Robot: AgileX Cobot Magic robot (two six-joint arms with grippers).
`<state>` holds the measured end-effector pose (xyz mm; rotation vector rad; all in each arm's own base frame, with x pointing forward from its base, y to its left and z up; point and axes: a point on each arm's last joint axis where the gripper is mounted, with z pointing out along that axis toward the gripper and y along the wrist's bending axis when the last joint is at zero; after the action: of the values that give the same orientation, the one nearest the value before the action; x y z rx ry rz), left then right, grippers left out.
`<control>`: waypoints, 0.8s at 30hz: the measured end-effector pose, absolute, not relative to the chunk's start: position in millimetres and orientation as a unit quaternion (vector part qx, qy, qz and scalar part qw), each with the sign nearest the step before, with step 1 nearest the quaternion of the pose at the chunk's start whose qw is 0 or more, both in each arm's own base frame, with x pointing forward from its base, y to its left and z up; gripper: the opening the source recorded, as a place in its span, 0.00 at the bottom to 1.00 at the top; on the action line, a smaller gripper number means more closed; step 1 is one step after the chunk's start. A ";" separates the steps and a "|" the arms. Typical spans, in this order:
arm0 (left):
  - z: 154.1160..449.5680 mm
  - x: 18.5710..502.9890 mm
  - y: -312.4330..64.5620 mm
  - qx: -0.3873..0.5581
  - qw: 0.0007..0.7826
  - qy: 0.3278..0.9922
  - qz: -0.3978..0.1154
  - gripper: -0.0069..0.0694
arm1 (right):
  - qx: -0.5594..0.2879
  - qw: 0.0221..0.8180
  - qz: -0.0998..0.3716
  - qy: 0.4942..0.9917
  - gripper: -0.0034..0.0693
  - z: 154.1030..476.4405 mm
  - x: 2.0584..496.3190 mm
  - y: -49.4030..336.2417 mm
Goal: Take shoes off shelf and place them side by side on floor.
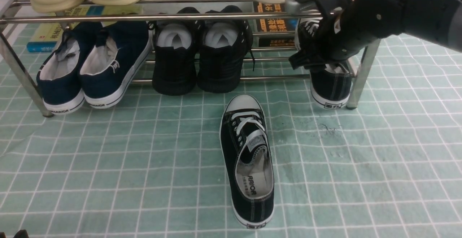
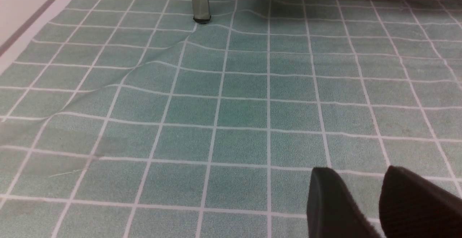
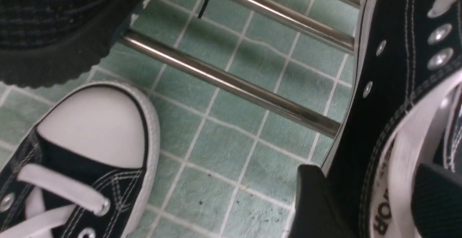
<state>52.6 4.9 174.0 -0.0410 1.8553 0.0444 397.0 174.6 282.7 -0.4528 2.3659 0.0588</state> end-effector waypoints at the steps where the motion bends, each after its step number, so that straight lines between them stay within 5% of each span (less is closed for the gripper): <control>1: 174.0 52.6 4.9 -0.018 0.599 0.800 0.019 0.41 | -0.172 0.359 0.021 0.917 0.57 280.2 398.7 174.7; 16: 174.0 52.6 4.9 -0.018 0.599 0.800 0.019 0.41 | -0.126 0.350 0.006 0.928 0.54 243.1 415.8 177.2; 24: 174.0 52.6 4.9 -0.018 0.599 0.800 0.019 0.41 | -0.114 0.348 0.013 0.930 0.15 247.5 413.6 176.7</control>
<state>52.6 4.9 174.0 -0.0410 1.8553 0.0444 413.6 176.7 247.5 -0.2958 2.4115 0.0326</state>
